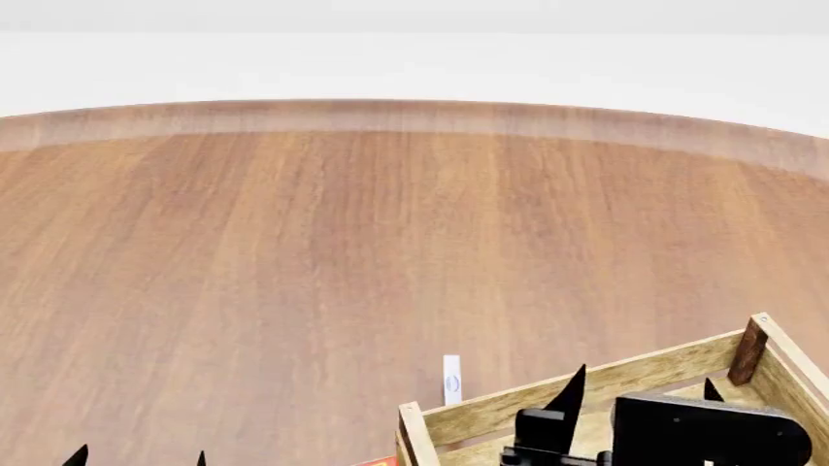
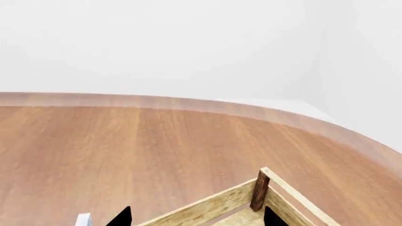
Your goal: Pick up the tomato sauce, and put it in the wooden tray.
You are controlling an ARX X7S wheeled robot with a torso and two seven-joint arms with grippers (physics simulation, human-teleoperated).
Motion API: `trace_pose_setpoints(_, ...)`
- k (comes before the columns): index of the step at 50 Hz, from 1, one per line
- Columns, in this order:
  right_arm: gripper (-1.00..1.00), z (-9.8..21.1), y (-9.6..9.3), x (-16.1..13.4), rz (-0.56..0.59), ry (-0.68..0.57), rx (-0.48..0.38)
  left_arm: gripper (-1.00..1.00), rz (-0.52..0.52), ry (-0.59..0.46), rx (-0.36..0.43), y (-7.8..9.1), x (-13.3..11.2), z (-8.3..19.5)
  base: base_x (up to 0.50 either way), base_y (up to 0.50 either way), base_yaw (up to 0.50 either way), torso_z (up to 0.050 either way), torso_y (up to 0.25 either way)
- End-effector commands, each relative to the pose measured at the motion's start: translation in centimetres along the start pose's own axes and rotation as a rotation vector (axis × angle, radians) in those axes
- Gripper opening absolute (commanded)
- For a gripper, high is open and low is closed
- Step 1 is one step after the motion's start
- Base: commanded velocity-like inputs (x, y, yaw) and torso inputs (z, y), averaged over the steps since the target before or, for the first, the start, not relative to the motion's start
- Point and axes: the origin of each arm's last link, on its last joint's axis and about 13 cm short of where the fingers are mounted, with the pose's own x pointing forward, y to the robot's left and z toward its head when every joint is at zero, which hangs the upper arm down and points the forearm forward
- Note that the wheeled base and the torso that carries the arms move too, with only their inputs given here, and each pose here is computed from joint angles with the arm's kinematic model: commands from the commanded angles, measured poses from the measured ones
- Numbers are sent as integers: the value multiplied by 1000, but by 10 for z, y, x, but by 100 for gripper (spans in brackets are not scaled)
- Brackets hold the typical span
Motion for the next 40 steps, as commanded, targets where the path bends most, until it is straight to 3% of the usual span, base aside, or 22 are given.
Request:
trace_pose_setpoints(1, 100, 6, -1, -7, 19, -34, 20, 100, -17, -36, -51, 0, -2, 2, 0, 0, 0, 0, 0)
trace_pose_setpoints(17, 100, 25, -8, -59, 87, -188, 69, 100, -17, -37, -53, 0, -2, 2, 0, 0, 0, 0, 0)
trace_pose_setpoints(40, 100, 35, -8, -97, 148, -313, 50, 100, -17, -37, -54, 0, -2, 1, 0, 0, 0, 0, 0)
